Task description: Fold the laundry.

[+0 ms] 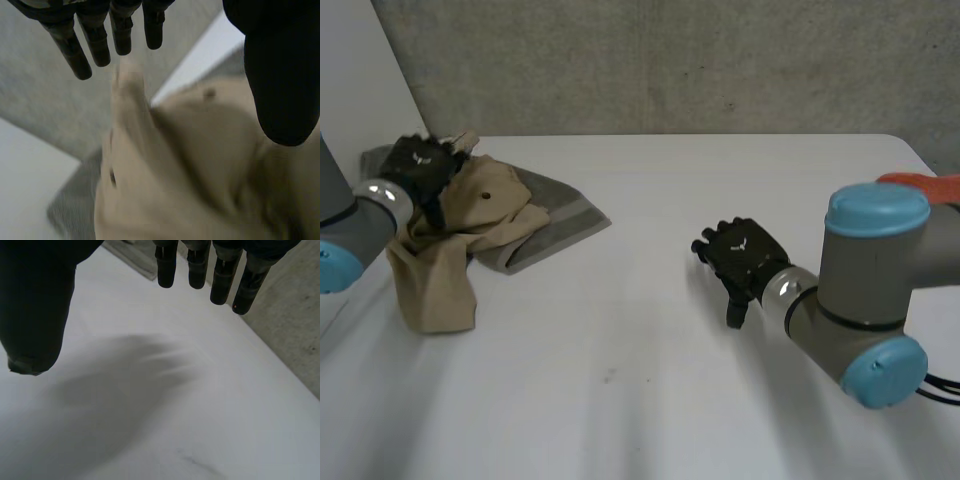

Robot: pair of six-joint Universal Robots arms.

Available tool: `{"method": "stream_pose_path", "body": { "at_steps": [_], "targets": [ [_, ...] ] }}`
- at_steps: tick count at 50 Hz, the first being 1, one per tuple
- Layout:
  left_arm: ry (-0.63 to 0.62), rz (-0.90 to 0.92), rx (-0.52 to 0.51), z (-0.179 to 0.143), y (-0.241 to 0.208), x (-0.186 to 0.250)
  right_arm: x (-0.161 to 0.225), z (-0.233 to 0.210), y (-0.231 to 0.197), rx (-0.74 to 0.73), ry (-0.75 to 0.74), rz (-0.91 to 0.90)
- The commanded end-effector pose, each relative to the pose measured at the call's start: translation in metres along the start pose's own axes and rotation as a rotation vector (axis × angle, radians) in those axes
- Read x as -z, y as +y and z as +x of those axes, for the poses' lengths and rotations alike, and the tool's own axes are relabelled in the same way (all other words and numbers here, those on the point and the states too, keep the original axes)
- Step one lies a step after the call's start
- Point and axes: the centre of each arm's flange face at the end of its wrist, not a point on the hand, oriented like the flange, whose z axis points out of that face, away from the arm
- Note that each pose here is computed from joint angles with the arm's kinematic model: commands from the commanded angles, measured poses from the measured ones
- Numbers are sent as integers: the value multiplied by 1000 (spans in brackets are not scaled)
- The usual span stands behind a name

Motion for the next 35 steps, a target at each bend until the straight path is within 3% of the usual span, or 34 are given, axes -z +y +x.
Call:
{"method": "stream_pose_path", "body": {
  "at_steps": [1, 7, 13, 18, 24, 29, 35],
  "targets": [
    [12, -80, -60, 6, 47, -18, 8, 0, 9, -7, 10, -9],
    [-39, -86, -81, 9, 63, -31, 10, -2, 13, -9, 7, -18],
    [-125, -2, -104, 5, 50, -40, 18, -1, 8, -7, 14, -8],
    [-209, 89, -127, 16, 13, -37, 24, 6, 0, -6, 45, 9],
    [-206, 273, -52, 34, -76, 12, 29, 43, -10, -25, 150, 34],
    [-22, 460, 123, 92, -150, 87, 36, 67, -21, -29, 230, 65],
    [280, 518, 196, 175, -166, 153, 47, 88, -33, -29, 299, 100]
  ]
}}
